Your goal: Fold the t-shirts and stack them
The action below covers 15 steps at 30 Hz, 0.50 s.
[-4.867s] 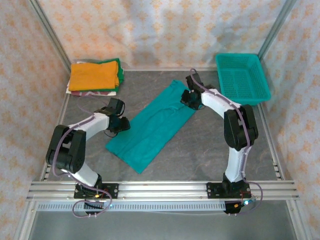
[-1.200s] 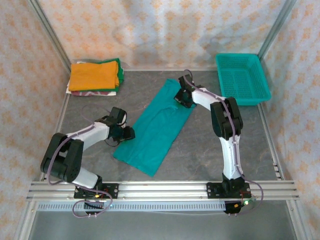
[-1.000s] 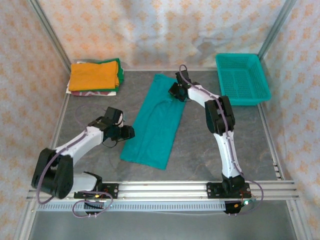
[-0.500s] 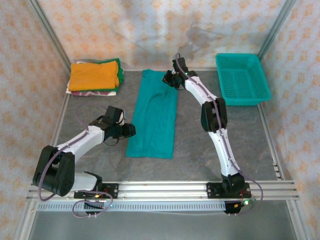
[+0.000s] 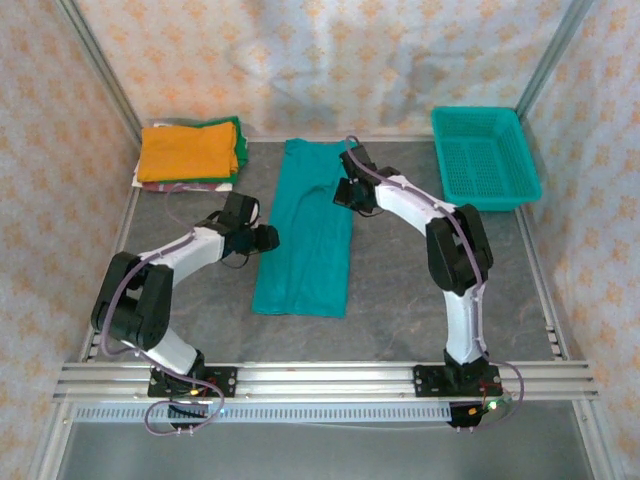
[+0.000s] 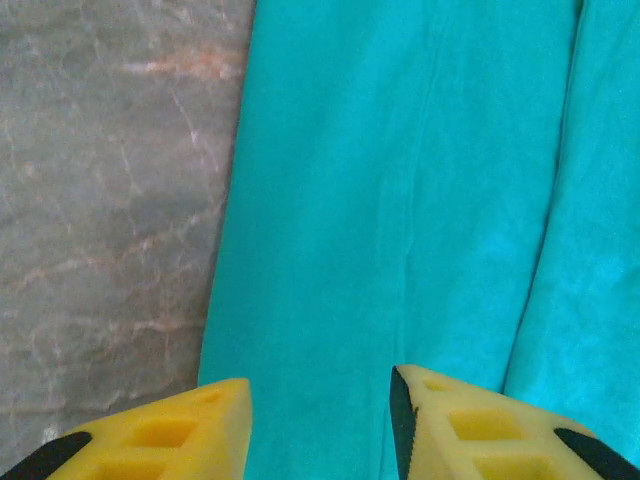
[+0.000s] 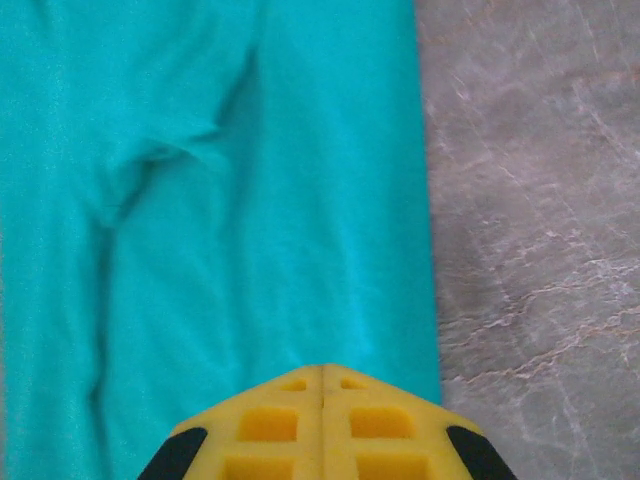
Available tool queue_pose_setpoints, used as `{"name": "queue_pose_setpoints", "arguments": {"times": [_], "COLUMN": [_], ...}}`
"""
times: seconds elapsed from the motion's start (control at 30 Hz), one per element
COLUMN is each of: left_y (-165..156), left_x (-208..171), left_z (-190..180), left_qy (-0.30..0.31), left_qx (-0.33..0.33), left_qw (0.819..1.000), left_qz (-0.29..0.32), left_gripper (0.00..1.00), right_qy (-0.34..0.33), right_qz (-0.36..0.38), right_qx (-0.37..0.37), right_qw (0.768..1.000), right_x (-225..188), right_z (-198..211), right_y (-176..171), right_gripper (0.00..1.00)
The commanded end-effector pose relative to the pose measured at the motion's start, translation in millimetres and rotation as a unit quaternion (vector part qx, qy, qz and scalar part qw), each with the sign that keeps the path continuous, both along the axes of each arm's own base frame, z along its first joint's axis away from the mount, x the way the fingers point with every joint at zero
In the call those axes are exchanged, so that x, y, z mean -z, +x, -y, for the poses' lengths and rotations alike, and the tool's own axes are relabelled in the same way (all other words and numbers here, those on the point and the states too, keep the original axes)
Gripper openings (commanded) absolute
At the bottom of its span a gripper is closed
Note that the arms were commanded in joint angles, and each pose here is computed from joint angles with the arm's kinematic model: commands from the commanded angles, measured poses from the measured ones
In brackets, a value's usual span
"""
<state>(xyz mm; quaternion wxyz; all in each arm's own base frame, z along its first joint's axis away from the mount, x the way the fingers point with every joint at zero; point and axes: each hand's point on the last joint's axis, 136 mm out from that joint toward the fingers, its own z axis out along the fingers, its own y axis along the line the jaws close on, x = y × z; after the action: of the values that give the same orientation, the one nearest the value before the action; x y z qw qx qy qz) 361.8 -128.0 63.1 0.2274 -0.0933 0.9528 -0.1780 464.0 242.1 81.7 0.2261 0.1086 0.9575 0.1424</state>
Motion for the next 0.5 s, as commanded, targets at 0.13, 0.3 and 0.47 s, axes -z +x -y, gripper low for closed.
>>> {"name": "queue_pose_setpoints", "arguments": {"times": [0.13,0.3,0.47], "left_y": [29.1,30.0,13.1], "left_x": [-9.2,-27.5,-54.1], "left_z": [-0.5,-4.8,-20.5], "left_qy": [0.017,0.008,0.017], "left_qx": [-0.009,-0.035,-0.067], "left_qw": [0.999,0.998,0.994], "left_qz": [0.039,0.06,0.081], "left_gripper": [0.41,0.42,0.43], "right_qy": [-0.028,-0.078,-0.107], "right_qz": [-0.017,-0.035,-0.056], "right_qx": [-0.003,0.027,0.065], "right_qw": [0.999,0.996,0.991], "right_x": [34.6,55.6,76.5], "right_z": [-0.6,14.6,37.8], "right_y": [16.8,29.3,42.5], "right_gripper": [0.0,0.0,0.0]}}
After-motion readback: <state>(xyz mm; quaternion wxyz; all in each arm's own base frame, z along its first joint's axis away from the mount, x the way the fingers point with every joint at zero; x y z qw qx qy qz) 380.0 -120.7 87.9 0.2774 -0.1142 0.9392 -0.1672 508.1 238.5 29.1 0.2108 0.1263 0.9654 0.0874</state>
